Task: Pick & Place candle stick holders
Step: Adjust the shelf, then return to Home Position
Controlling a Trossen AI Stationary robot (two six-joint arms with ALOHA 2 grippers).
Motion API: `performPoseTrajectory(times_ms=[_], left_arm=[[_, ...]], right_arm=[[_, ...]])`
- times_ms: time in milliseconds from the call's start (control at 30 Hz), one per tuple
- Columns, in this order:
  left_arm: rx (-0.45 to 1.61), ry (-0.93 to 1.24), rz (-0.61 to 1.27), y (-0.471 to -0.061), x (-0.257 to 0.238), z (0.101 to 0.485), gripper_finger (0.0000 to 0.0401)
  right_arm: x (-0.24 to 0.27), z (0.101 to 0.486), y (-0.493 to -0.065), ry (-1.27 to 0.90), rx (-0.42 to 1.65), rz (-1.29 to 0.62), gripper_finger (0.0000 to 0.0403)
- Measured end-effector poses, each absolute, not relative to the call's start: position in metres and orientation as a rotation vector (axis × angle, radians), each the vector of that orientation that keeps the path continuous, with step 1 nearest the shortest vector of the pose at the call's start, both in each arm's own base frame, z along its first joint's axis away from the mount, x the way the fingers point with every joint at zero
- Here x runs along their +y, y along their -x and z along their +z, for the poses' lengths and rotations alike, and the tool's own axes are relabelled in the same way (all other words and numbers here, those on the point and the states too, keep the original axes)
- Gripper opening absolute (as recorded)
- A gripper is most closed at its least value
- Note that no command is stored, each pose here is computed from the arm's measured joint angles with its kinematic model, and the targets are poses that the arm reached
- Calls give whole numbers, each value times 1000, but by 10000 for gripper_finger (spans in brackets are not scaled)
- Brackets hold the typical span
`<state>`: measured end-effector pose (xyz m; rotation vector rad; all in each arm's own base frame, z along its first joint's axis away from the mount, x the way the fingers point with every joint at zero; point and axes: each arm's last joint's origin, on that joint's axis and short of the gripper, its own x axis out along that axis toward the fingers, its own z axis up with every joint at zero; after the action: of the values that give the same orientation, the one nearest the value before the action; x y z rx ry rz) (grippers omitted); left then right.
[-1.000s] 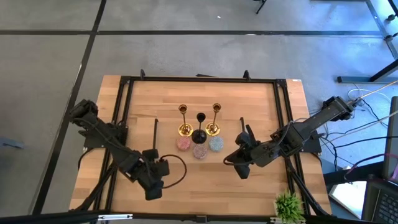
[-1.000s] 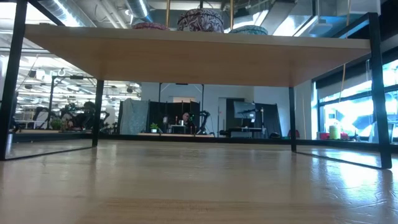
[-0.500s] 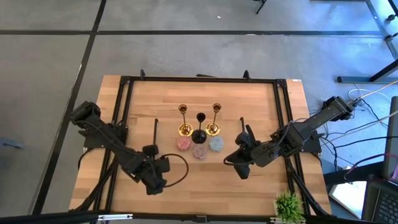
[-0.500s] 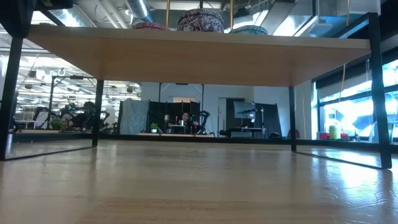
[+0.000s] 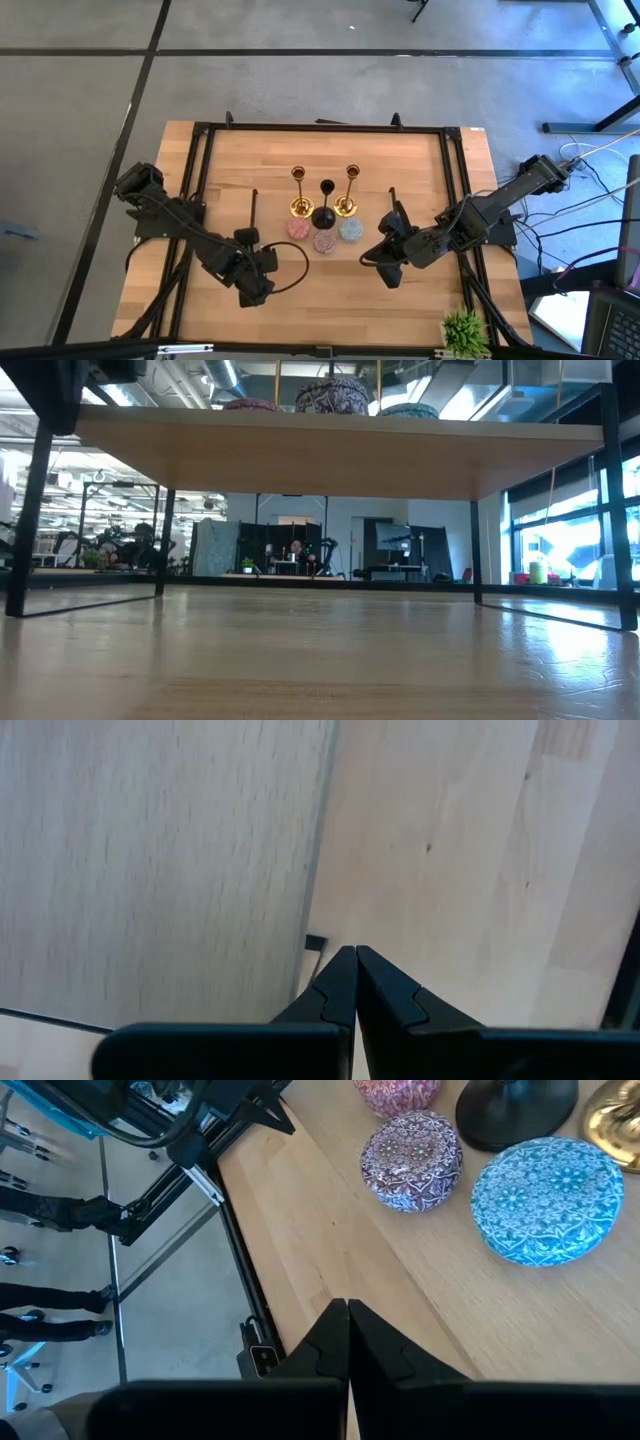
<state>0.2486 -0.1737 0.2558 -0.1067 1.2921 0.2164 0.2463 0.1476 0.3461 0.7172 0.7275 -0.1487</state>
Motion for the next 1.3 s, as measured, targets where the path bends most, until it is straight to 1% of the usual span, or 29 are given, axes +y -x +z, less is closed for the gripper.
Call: performPoseTrajectory(times_ms=[667, 800, 1033, 1300], left_arm=[[1273, 107, 264, -253, -166, 257, 2], [1215, 120, 240, -255, -172, 271, 2], [1101, 136, 255, -262, -174, 298, 2], [974, 139, 285, -275, -163, 329, 2]], right_arm=[[148, 346, -246, -711, 730, -144, 0], [149, 346, -246, -711, 729, -139, 0], [149, 347, -246, -716, 721, -133, 0], [151, 350, -248, -699, 690, -93, 0]])
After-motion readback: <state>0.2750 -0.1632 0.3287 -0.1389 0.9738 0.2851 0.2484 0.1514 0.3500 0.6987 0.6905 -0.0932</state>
